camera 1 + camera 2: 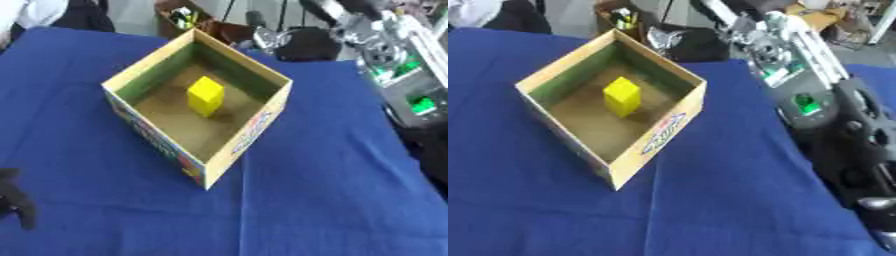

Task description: Pick up objects on the table and place them in the box.

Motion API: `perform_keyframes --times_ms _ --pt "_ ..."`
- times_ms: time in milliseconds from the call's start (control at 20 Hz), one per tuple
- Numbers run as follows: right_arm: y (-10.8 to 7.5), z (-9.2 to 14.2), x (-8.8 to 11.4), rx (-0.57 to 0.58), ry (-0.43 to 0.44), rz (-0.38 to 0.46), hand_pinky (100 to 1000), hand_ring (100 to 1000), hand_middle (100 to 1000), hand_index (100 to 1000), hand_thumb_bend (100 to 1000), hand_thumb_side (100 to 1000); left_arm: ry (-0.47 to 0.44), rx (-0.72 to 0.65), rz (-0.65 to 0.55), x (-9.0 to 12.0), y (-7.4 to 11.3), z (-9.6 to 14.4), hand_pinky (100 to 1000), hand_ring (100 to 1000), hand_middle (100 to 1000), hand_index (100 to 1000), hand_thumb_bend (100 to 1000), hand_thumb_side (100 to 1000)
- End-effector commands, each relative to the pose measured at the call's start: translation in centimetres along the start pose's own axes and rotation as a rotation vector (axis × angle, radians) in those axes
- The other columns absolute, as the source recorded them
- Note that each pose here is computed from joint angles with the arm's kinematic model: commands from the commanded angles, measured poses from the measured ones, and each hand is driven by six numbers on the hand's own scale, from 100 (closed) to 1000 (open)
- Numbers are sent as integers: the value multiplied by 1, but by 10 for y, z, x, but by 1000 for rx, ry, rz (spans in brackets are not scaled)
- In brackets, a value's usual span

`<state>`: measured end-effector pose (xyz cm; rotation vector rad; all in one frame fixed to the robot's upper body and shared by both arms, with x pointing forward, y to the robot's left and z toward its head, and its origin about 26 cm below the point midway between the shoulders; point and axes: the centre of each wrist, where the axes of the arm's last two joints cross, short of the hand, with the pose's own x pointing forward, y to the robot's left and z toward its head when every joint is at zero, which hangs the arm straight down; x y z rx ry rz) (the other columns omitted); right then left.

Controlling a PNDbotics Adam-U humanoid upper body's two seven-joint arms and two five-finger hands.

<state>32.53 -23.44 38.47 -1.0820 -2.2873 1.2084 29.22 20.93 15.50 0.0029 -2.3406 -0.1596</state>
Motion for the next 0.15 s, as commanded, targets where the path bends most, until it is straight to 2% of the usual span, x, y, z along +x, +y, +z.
perform_keyframes --times_ms 50,150 --pt "-34 18 20 -130 -24 -33 878 748 638 896 100 514 -17 12 -10 5 3 -1 244 371 386 663 100 977" --pt "-37 26 17 -179 -22 -66 871 738 612 870 100 489 -14 16 -10 4 4 0 244 371 386 662 100 975"
